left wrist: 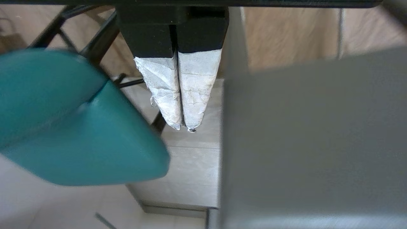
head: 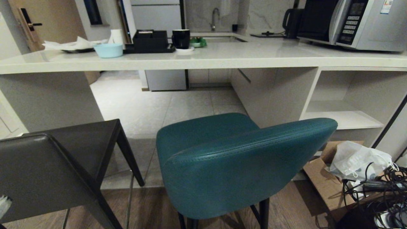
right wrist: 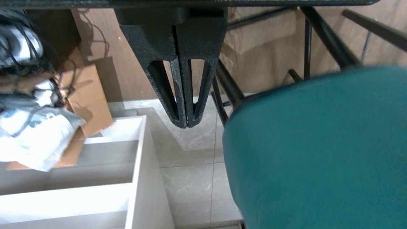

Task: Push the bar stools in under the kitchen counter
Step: Push the blue chair back under the dining table

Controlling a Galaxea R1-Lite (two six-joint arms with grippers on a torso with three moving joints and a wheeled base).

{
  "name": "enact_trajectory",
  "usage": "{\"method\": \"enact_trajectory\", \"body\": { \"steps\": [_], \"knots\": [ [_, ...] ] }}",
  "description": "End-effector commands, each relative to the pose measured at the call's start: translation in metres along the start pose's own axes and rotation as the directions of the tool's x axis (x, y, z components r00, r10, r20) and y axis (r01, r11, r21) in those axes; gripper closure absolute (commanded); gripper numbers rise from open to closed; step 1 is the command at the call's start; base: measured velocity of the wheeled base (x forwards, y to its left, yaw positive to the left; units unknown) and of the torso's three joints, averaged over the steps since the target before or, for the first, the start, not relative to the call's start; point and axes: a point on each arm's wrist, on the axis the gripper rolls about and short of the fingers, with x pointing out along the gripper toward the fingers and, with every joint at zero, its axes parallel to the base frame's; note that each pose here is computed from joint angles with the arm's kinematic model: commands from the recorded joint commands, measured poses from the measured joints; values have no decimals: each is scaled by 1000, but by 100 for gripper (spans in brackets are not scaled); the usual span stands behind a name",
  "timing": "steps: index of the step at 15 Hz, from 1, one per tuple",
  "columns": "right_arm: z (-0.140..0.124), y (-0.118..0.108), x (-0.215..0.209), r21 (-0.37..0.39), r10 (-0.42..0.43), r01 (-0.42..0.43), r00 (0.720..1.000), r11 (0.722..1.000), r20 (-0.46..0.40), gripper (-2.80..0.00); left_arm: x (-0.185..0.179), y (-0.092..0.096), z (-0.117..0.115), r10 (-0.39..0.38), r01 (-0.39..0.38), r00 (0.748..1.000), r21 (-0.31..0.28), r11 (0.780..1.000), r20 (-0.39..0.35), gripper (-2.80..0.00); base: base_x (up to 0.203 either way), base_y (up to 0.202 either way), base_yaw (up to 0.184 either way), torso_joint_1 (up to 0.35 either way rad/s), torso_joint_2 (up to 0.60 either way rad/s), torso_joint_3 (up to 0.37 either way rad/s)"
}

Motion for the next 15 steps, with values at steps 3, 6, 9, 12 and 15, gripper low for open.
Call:
{"method": "enact_trajectory", "body": {
  "steps": [3, 6, 9, 12, 15],
  "knots": [
    [14, -8, 112, 21, -6, 10, 986, 1000, -168, 0, 61, -12, 11, -143, 142, 984, -14, 990, -103, 0, 0, 0, 0, 0, 0, 0],
    [4, -14, 175, 28, -4, 9, 986, 1000, -164, 0, 63, -30, -4, -224, 224, 960, -20, 974, -167, 0, 0, 0, 0, 0, 0, 0],
    [-6, -19, 225, 27, -1, 4, 995, 1000, -98, 0, 76, -52, -11, -194, 199, 956, 2, 980, -220, 0, 0, 0, 0, 0, 0, 0],
    [-9, -21, 252, 22, 8, -7, 999, 1000, -32, 0, 105, -84, -17, -119, 132, 968, 45, 990, -220, 0, 0, 0, 0, 0, 0, 0],
    [-8, -24, 273, 21, 7, -7, 1000, 1000, -15, 0, 123, -110, -17, -110, 121, 977, 47, 992, -183, 0, 0, 0, 0, 0, 0, 0]
  ]
}}
